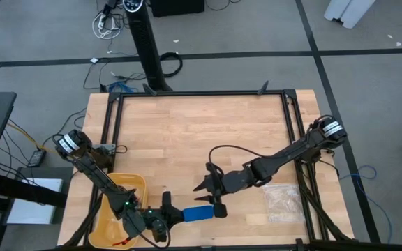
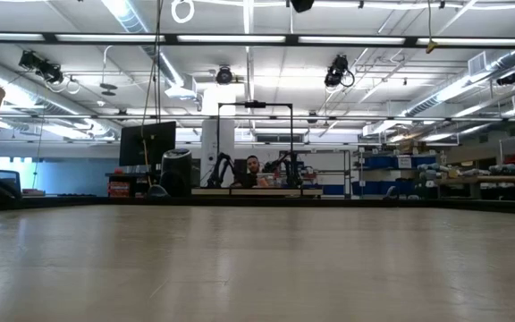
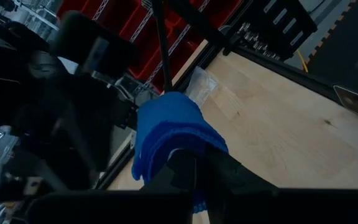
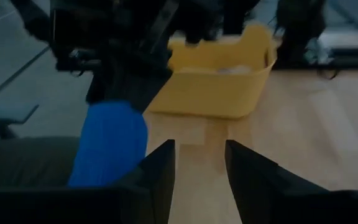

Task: Roll bandage
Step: Roll the blue bandage

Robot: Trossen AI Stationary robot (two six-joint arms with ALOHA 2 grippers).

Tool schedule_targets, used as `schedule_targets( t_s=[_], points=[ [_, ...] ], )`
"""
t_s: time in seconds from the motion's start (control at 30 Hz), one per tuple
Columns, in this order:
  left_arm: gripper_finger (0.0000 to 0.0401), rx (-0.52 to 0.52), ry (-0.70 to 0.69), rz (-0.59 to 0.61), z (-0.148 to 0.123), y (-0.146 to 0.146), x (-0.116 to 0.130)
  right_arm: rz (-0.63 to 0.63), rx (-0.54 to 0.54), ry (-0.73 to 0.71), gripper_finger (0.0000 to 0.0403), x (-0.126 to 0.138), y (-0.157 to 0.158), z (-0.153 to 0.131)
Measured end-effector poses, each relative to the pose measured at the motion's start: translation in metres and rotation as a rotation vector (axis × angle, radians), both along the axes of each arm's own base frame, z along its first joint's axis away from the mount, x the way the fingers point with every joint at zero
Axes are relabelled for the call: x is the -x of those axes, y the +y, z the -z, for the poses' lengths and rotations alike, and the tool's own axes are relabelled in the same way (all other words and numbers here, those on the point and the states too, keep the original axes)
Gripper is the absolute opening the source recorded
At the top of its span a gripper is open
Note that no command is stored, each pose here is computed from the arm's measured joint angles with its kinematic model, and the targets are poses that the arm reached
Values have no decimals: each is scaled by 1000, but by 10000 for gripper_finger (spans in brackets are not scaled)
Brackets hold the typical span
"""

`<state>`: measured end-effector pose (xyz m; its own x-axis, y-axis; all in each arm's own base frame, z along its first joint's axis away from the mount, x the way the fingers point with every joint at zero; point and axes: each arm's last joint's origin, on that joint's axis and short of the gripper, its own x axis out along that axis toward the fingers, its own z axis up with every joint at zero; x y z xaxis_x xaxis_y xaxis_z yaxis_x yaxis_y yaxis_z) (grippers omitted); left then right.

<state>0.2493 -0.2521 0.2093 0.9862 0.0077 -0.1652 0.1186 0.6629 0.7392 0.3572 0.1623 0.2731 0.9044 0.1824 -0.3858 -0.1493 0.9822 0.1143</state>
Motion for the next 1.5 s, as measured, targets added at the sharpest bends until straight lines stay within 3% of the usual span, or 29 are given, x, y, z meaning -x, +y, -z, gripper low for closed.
schedule_targets(
  t_s=[0.27,0.57,0.87,1.2,1.3,1.5],
  points=[
    [21,-5,-5,-26,0,1,0,-34,68,-121,123,9,20,-13],
    [21,-3,-4,-27,0,1,0,-117,46,-112,9,-11,30,21],
    [21,-22,-4,-24,0,1,0,-89,25,-74,3,-19,17,27],
    [21,-17,-25,-14,-3,0,0,-173,-32,-12,4,-18,17,31],
    [21,55,-28,-29,-3,0,-1,-147,-12,15,12,-17,16,34],
    [21,300,-29,-94,-2,6,-6,85,160,94,42,-3,12,34]
  ],
)
